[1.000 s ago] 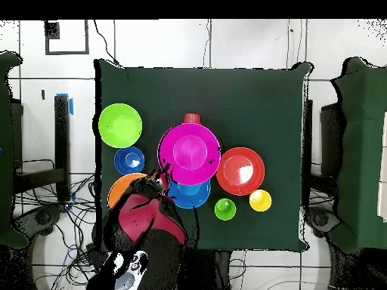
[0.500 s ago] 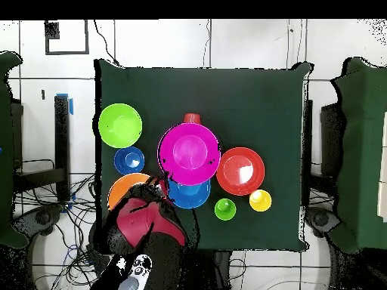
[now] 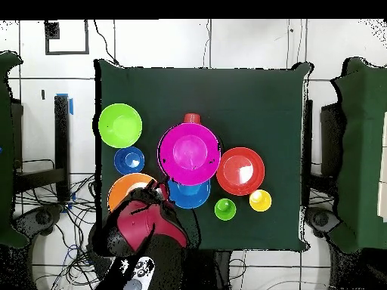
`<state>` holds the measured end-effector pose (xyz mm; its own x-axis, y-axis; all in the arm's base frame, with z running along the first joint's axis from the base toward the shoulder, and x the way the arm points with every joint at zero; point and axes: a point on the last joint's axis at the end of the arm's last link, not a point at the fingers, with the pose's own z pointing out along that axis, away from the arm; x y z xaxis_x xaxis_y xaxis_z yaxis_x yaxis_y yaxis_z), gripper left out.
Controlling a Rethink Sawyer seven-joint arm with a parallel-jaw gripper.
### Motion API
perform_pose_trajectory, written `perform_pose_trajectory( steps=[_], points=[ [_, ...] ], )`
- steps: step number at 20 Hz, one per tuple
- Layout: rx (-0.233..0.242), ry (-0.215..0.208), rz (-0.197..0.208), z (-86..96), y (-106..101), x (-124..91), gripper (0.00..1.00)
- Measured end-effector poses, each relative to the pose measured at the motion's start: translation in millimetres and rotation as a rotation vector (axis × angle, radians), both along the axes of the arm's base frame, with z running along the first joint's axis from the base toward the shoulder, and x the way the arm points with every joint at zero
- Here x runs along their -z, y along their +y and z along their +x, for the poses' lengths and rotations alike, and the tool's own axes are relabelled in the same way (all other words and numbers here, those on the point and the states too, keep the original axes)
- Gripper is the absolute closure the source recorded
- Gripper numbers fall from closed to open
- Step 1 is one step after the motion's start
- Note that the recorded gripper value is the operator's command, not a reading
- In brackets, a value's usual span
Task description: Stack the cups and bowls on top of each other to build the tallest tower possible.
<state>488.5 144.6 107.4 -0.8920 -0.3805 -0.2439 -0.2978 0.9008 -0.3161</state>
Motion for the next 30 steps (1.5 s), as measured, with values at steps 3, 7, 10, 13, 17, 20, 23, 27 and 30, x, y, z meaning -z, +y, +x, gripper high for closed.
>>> perform_pose_trajectory(
  steps=[3, 7, 10, 13, 17, 20, 23, 27, 30],
  points=[
    [0.001, 0.001, 0.002, -0.4, -0.1, -0.1, 0.0],
    [0.008, -0.005, 0.009, 2.7, -1.4, -4.4, 0.0],
    [0.018, 0.0, 0.014, 3.3, -2.7, -8.1, 0.0],
    [0.027, 0.002, 0.025, 3.2, -3.9, -10.4, 0.0],
    [0.038, 0.009, 0.037, 1.9, -6.4, -10.8, 0.0],
    [0.059, 0.021, 0.044, 1.1, -12.9, -13.2, 0.0],
    [0.089, 0.041, 0.049, 0.0, -22.7, -16.0, 0.0],
    [0.14, 0.081, 0.056, -2.9, -39.5, -18.5, 0.0],
    [0.197, 0.131, 0.06, -9.8, -58.9, -19.4, 0.0]
  ],
)
